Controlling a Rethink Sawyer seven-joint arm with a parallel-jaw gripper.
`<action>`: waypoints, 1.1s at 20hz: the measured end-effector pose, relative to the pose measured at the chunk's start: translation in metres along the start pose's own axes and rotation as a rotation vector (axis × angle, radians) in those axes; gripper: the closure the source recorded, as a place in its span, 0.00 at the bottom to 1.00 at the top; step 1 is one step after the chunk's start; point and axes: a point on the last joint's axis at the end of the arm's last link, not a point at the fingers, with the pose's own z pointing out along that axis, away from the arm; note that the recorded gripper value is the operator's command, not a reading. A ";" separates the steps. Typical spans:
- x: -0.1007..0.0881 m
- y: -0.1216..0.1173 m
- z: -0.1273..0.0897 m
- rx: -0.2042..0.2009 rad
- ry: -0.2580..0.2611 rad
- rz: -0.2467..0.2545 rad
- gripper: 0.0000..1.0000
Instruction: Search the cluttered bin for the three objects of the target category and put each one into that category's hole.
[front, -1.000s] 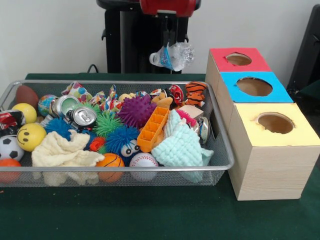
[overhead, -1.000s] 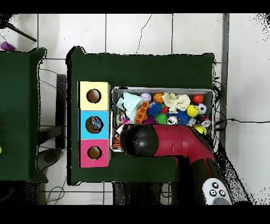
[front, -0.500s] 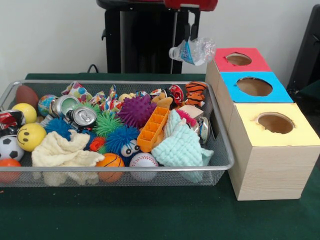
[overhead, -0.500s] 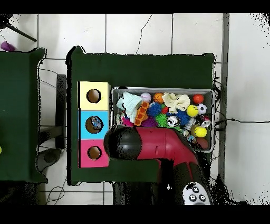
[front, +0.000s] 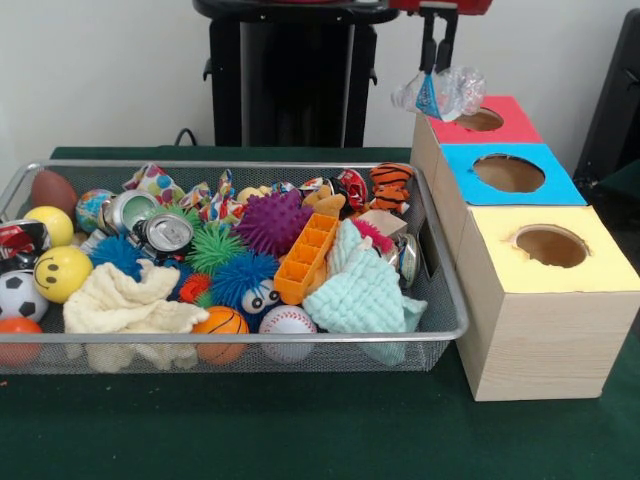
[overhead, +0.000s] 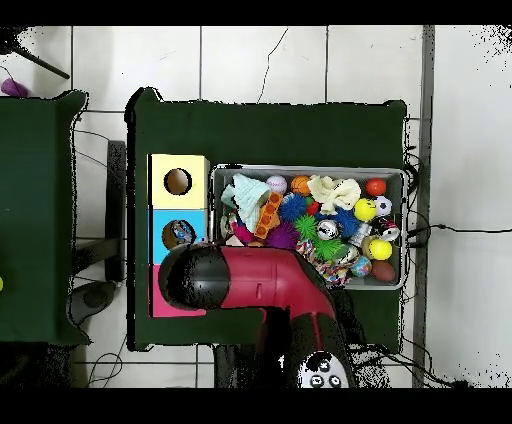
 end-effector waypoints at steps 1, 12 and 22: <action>0.001 0.002 0.000 0.000 0.001 0.001 1.00; 0.027 0.041 0.028 0.025 0.048 0.078 1.00; 0.028 0.073 0.064 0.042 0.023 0.189 1.00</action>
